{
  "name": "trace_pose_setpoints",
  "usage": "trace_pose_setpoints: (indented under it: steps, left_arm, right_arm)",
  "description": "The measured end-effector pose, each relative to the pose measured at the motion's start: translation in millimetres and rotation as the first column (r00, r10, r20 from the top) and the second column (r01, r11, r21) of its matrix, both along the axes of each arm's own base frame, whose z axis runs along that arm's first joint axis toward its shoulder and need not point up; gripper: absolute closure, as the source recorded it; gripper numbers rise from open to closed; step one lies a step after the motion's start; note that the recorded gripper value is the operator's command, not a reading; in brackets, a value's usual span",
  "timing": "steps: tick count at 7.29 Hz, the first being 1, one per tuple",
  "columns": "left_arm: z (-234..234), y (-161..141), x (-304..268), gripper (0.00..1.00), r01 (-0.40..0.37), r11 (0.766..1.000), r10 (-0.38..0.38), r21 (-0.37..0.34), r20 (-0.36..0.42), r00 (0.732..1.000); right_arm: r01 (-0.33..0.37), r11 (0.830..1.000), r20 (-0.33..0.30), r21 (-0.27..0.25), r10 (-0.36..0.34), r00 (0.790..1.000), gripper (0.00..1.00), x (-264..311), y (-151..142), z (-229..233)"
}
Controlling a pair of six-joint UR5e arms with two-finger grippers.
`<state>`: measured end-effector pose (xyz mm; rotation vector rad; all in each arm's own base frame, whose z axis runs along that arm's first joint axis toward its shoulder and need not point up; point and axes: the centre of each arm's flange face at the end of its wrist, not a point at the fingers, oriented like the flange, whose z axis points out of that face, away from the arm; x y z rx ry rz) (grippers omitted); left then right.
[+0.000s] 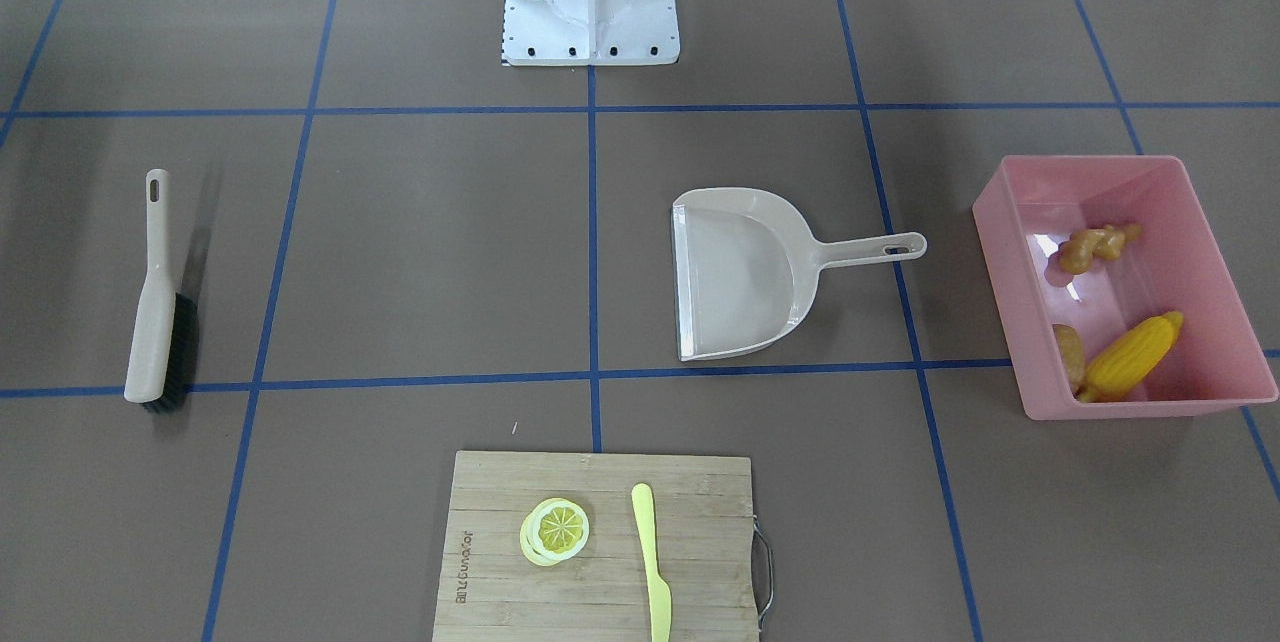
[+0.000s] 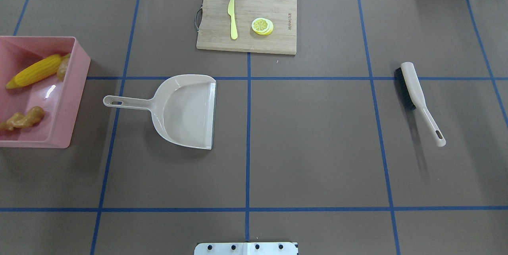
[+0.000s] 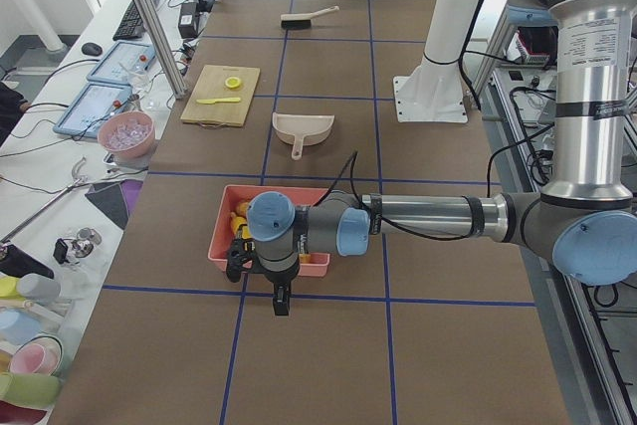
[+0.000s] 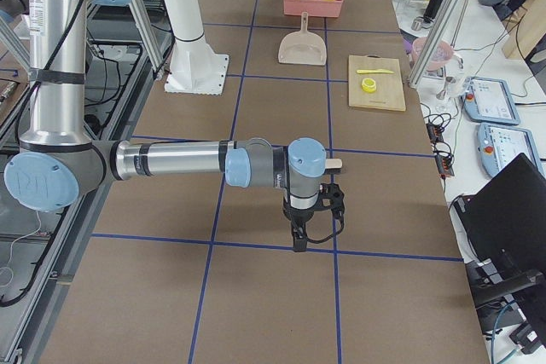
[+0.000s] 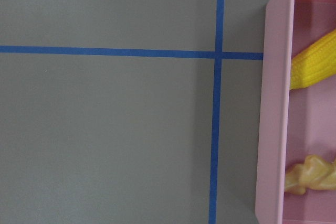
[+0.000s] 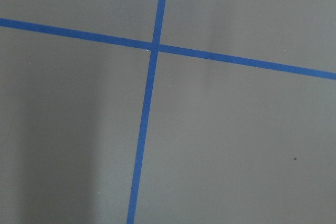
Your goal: Sweep and dump trash into bin
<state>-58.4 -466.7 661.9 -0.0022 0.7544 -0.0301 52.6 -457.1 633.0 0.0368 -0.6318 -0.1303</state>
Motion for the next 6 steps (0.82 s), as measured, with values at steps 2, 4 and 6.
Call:
trace_pose_setpoints:
  steps: [2, 4, 6]
  left_arm:
    - [-0.5, -1.2, -0.9, 0.01, 0.005, 1.000, -0.005, 0.000, -0.002, 1.000]
    - [-3.5, -1.6, -1.7, 0.01, 0.036, 0.999, -0.037, -0.023, -0.009, 0.999]
    - [-6.5, -1.7, -1.6, 0.01, 0.080, 0.995, -0.081, -0.059, -0.021, 0.996]
  right_arm:
    - [0.000, 1.000, 0.000, 0.000, 0.000, 1.000, 0.00, 0.0, 0.0, 0.0]
    - [0.000, 1.000, 0.000, 0.000, 0.000, 1.000, 0.00, 0.0, 0.0, -0.1]
    - [0.000, 1.000, 0.000, 0.000, 0.000, 1.000, 0.00, 0.0, 0.0, -0.1]
